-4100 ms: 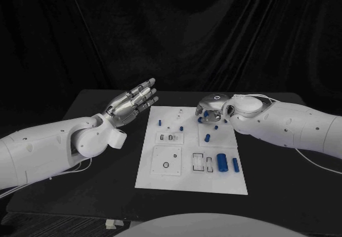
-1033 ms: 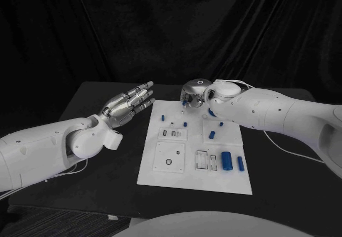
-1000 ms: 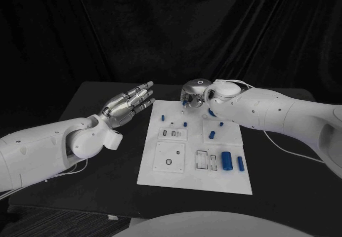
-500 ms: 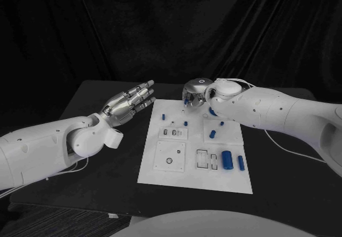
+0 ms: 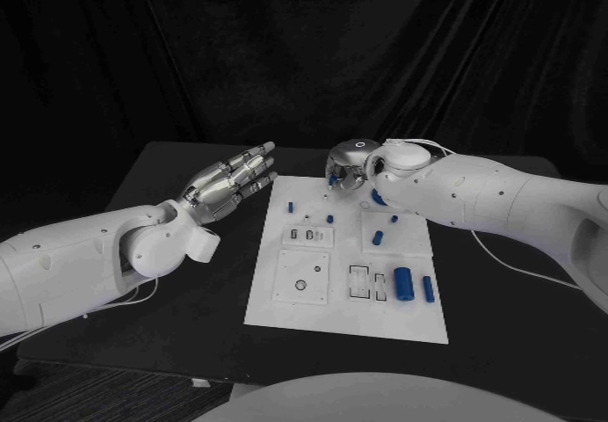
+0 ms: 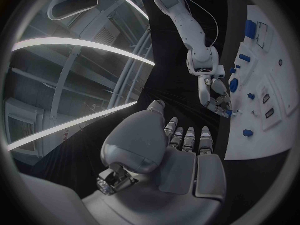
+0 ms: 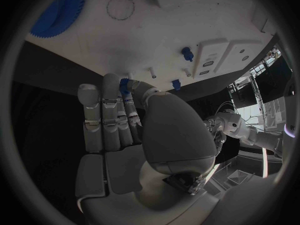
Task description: Assemble the parts on the task board
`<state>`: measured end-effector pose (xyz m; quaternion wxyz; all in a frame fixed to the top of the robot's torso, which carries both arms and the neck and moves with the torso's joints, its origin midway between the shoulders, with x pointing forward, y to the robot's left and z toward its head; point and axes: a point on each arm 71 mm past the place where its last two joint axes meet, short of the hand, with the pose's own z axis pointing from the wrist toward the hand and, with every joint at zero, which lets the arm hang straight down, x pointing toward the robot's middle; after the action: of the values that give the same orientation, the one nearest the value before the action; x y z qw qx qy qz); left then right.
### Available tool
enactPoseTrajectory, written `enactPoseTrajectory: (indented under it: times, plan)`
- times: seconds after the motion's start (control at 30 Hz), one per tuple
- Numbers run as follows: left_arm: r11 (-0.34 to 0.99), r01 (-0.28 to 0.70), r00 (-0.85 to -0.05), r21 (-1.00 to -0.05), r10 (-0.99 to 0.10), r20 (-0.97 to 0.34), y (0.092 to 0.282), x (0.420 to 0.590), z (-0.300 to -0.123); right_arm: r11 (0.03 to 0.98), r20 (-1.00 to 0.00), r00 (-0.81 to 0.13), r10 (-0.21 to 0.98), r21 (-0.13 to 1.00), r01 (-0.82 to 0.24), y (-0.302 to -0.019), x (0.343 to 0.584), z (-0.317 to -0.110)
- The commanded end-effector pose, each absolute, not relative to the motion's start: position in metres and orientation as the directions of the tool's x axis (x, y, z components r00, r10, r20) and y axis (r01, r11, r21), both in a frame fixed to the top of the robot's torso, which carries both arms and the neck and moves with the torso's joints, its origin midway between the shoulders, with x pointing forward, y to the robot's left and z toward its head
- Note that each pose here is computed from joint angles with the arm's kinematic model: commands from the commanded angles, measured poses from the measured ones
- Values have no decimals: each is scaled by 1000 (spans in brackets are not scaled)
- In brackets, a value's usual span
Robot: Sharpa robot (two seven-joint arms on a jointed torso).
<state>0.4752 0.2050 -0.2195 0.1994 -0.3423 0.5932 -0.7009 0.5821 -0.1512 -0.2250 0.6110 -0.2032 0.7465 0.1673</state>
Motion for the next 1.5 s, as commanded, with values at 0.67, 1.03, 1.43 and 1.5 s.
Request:
enactPoseTrajectory:
  times: [0.67, 1.03, 1.43, 1.5]
  plan:
    - [-210, -140, -691, -968, -679, 248, 202, 475, -221, 854, -971, -207, -116, 9, -520, -144, 576, -236]
    - [-202, -148, -690, -968, -680, 247, 203, 475, -222, 867, -968, -219, -121, 4, -499, -143, 576, -237]
    - [-193, -156, -687, -969, -683, 247, 205, 475, -223, 900, -984, -154, -87, -12, -436, -165, 580, -232]
    - [-192, -157, -686, -969, -685, 247, 206, 475, -224, 896, -990, -123, -71, -9, -444, -171, 579, -228]
